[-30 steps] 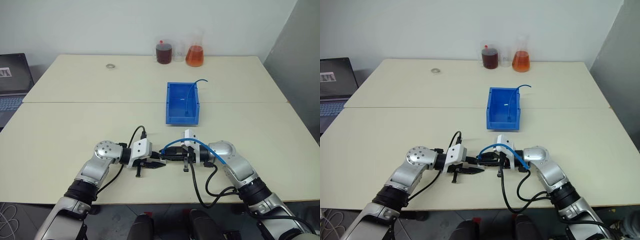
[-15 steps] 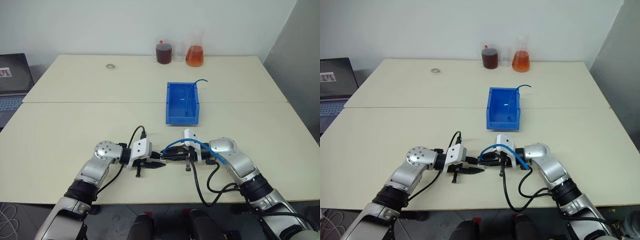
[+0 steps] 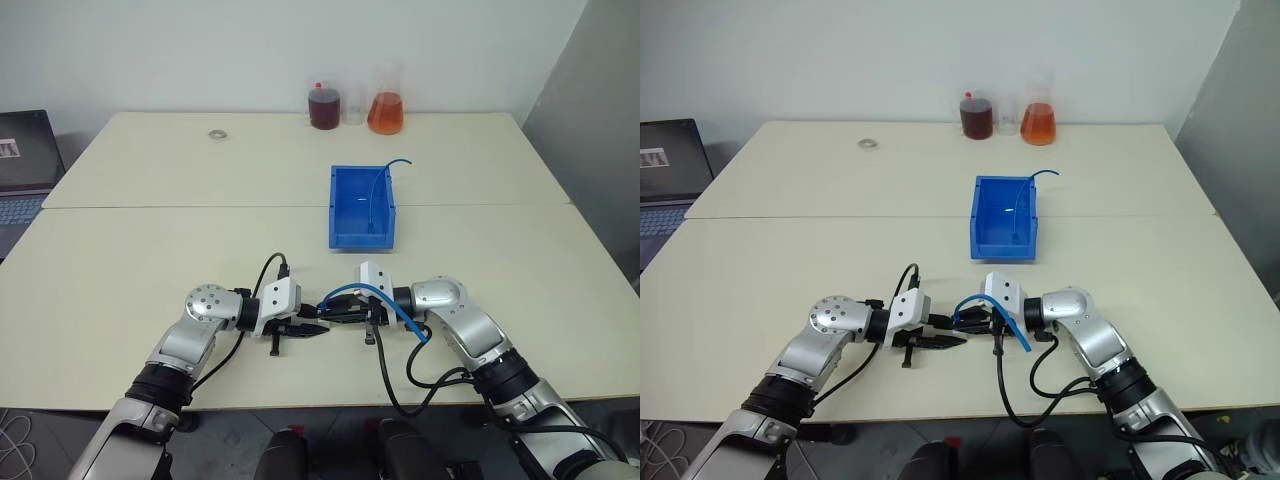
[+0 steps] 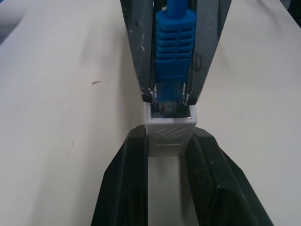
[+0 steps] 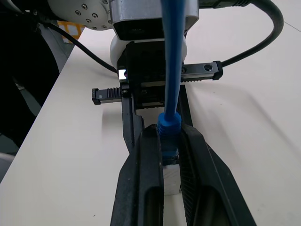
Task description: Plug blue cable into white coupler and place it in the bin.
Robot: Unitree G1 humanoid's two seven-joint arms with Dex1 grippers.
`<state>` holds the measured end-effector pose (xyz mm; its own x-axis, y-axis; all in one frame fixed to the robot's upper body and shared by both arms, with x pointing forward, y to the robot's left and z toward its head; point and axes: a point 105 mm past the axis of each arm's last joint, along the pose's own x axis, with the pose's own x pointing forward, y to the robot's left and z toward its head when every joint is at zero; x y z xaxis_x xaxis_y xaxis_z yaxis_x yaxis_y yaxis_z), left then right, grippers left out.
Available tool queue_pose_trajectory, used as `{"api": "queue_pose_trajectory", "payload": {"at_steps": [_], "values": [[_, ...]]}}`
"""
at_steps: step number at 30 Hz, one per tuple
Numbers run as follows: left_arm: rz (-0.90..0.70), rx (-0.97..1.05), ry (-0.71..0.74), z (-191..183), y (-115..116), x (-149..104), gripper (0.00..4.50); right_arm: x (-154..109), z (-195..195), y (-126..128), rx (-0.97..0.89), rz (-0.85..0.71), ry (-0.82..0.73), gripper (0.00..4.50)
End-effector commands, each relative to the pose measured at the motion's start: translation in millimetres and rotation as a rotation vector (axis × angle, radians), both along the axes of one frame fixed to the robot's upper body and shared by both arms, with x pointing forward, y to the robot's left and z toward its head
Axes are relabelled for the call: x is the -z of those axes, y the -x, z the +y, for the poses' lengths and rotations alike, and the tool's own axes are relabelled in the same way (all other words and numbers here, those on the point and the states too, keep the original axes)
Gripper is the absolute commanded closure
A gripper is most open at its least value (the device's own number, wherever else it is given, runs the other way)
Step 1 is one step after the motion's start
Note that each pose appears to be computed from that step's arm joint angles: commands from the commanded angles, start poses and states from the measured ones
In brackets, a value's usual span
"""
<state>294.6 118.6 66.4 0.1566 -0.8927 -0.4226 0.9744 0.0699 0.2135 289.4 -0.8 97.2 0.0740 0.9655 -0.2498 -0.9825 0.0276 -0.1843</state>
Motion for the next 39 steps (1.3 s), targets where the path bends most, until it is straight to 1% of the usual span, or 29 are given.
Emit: {"api": "queue_pose_trajectory", "payload": {"at_steps": [1, 12, 17, 25, 29, 31, 33, 36, 39], "values": [[0.017, 0.018, -0.022, 0, 8, 6, 3.7, 33, -1, 7, 0.005, 0.078, 0.081, 4.34], [0.023, 0.01, -0.017, -1, 8, 5, 3.7, 49, -5, 10, -0.026, 0.088, 0.14, 4.34], [0.028, 0.015, -0.017, -2, 9, 6, 3.7, 62, -8, 14, -0.043, 0.104, 0.196, 4.34], [0.029, 0.017, -0.017, -2, 10, 7, 3.7, 64, -10, 9, -0.025, 0.136, 0.202, 4.34], [0.012, 0.001, -0.012, -1, 8, 5, 3.7, 54, -11, 4, 0.001, 0.14, 0.167, 4.34], [0.02, 0.004, 0.009, -1, 8, 2, 3.0, 52, -12, 4, 0.004, 0.133, 0.164, 4.34], [0.024, 0.003, 0.021, -2, 8, -2, 2.66, 50, -13, 3, 0.007, 0.129, 0.159, 4.34], [0.015, -0.015, 0.033, -1, 5, -8, 2.01, 47, -13, 4, 0.01, 0.123, 0.15, 4.34], [0.03, -0.106, 0.091, 9, 5, -24, 1.33, 36, -17, 7, 0.016, 0.121, 0.128, 4.34]]}}
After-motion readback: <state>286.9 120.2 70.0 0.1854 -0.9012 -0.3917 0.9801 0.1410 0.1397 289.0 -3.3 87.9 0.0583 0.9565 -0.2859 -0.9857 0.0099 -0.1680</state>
